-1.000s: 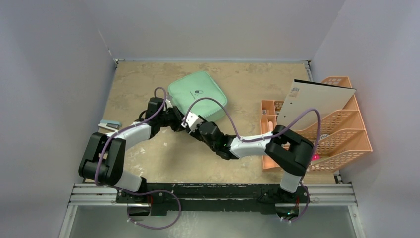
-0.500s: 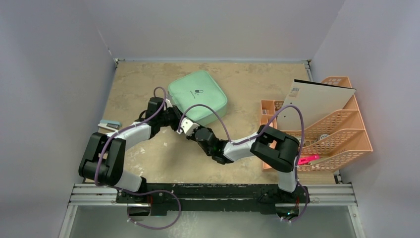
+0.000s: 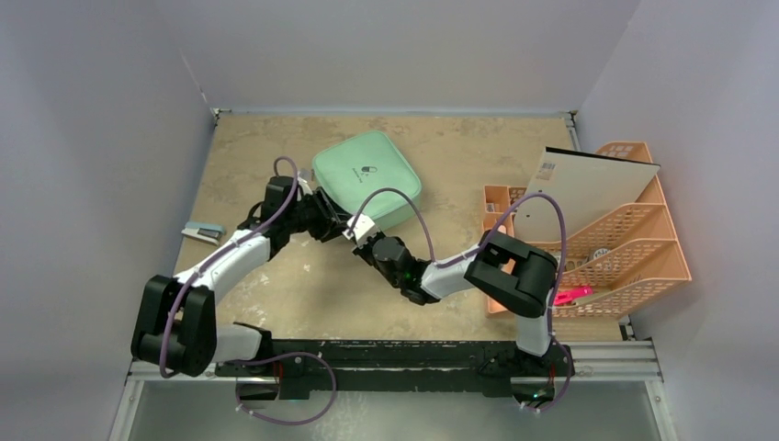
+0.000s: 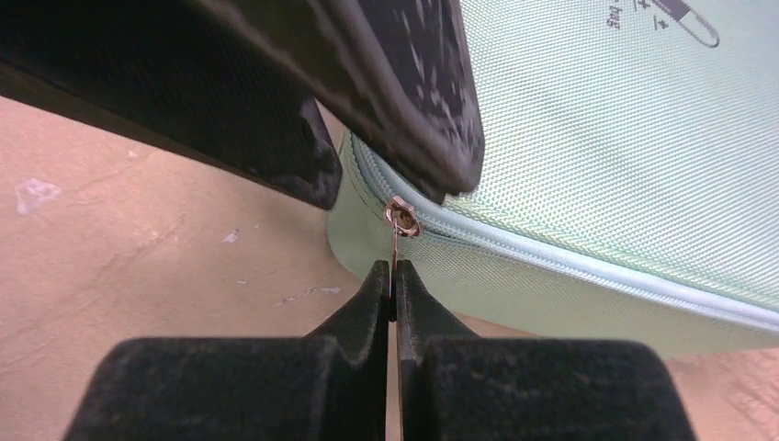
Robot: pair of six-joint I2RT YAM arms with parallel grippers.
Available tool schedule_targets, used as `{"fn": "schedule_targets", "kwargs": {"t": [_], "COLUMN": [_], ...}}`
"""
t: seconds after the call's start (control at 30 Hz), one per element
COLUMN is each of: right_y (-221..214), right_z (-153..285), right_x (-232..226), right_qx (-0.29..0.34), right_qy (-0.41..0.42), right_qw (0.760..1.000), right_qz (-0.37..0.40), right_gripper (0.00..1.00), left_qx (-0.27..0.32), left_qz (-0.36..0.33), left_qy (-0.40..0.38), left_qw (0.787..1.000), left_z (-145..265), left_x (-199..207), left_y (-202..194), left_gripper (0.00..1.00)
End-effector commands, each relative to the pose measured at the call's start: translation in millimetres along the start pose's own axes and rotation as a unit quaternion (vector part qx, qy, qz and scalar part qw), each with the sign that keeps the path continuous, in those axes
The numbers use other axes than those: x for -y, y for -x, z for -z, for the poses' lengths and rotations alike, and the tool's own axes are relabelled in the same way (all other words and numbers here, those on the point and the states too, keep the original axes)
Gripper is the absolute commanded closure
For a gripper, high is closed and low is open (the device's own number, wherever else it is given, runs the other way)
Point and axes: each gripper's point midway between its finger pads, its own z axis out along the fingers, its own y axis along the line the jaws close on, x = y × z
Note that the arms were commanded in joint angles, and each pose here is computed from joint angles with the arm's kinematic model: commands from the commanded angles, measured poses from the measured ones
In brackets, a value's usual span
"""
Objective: Organize the medicine kit
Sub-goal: Zip the medicine box at the center of the board.
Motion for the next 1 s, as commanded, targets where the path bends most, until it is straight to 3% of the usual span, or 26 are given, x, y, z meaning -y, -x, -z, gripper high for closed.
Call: {"fn": "schedule_targets", "kwargs": {"t": [0.0, 0.23, 0.47, 0.63, 0.73, 0.87, 0.93, 0.97], "right_y": [30, 29, 30, 29, 24, 11, 4, -1], "right_z": [5, 7, 8, 4, 4, 5, 10, 13], "right_x": [-14, -24, -20, -22, -17, 4, 18, 24], "right_qx": [0.043, 0.033, 0.024, 0.016, 0.001, -0.034, -0.046, -0.054], "right_qy": [0.038, 0.071, 0.065, 0.07, 0.06, 0.036, 0.017, 0.007], "right_qw": [0.994, 0.989, 0.989, 0.987, 0.986, 0.98, 0.979, 0.978], "right_qz": [-0.093, -0.123, -0.131, -0.14, -0.154, -0.193, -0.199, -0.199], "right_gripper": [1.0, 1.0, 1.0, 1.0, 1.0, 1.0, 1.0, 1.0], "left_qx": [0.043, 0.065, 0.069, 0.068, 0.064, 0.059, 0.056, 0.055], "left_qz": [-0.039, -0.063, -0.064, -0.047, -0.037, -0.053, -0.061, -0.065], "left_qy": [0.033, 0.086, 0.033, 0.045, 0.066, 0.119, 0.142, 0.152], "left_qw": [0.998, 0.992, 0.995, 0.996, 0.995, 0.99, 0.986, 0.985], "left_z": [16, 17, 3, -9, -14, -17, -15, -13], "left_x": [4, -17, 1, -8, -20, -44, -55, -59], "left_y": [14, 27, 38, 41, 40, 42, 40, 40], "left_gripper": [0.59, 0.54, 0.52, 0.54, 0.6, 0.89, 1.0, 1.0]}}
